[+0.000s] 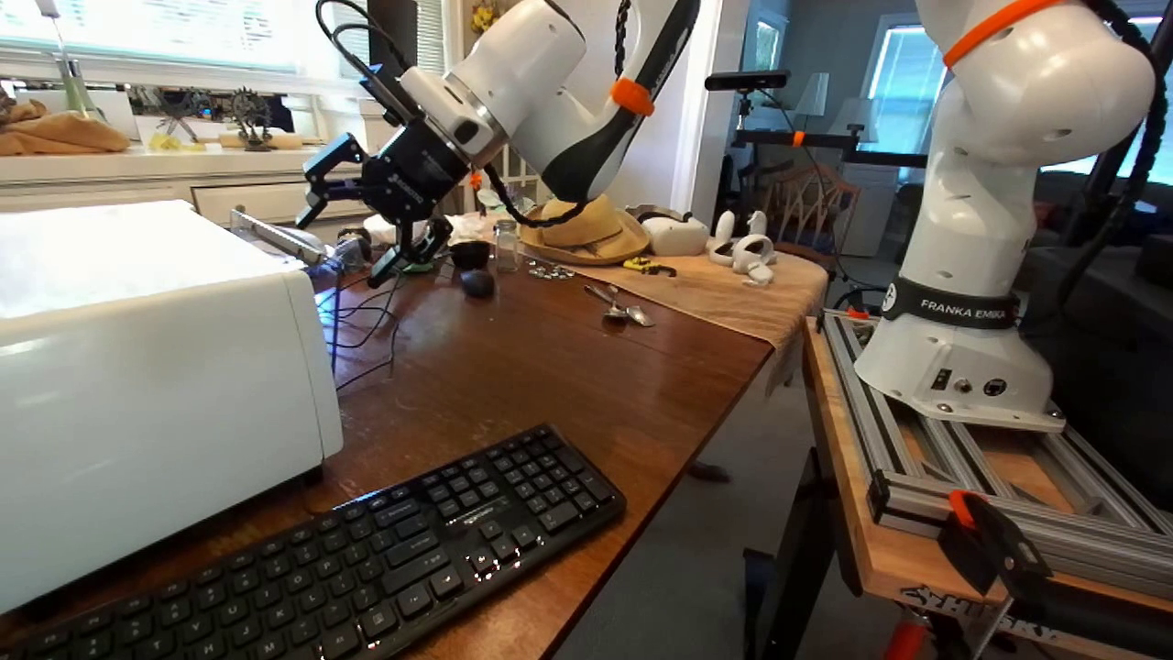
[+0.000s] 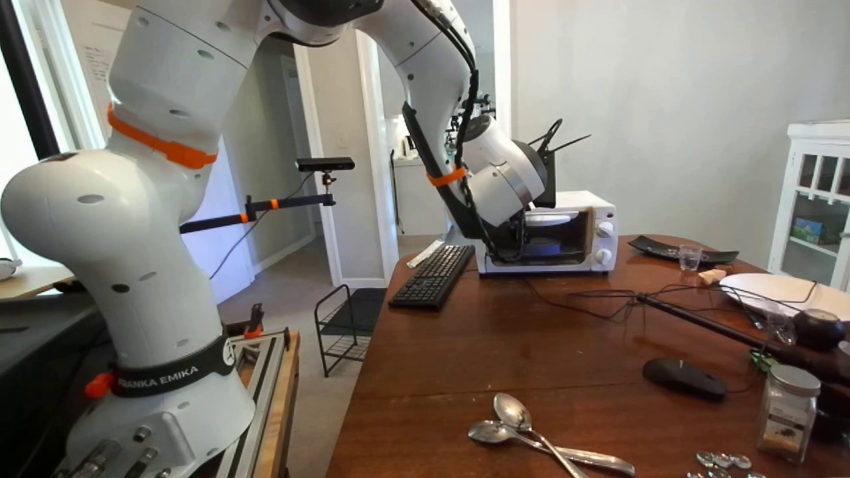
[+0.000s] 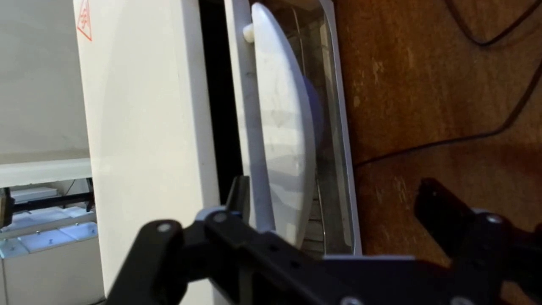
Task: Put the blue masking tape in the oven then close the oven door.
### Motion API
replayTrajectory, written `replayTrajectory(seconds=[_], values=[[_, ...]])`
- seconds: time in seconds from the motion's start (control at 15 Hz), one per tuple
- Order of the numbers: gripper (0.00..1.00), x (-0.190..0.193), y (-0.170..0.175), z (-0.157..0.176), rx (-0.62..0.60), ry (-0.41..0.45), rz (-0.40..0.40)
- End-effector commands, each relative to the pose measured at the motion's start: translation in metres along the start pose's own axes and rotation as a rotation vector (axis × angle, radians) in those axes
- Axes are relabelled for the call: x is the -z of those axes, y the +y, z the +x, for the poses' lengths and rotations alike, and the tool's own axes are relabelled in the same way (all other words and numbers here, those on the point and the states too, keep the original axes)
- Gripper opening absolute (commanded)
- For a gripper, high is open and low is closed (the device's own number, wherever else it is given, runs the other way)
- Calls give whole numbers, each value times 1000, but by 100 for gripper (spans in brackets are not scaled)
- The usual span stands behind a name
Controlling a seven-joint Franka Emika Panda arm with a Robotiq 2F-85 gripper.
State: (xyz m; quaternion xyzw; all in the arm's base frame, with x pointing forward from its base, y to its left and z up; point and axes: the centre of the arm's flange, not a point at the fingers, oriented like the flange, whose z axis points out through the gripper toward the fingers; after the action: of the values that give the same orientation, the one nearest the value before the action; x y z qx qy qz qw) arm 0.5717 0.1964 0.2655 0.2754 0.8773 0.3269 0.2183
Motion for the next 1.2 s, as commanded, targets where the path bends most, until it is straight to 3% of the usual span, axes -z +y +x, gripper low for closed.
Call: replayTrajectory(seconds=[0.0,0.73,1.13], values=[[100,-28,15,-16,42,52,-25],[100,-43,58,-19,182,54,-81],[100,-56,99,-34,239,53,-193]])
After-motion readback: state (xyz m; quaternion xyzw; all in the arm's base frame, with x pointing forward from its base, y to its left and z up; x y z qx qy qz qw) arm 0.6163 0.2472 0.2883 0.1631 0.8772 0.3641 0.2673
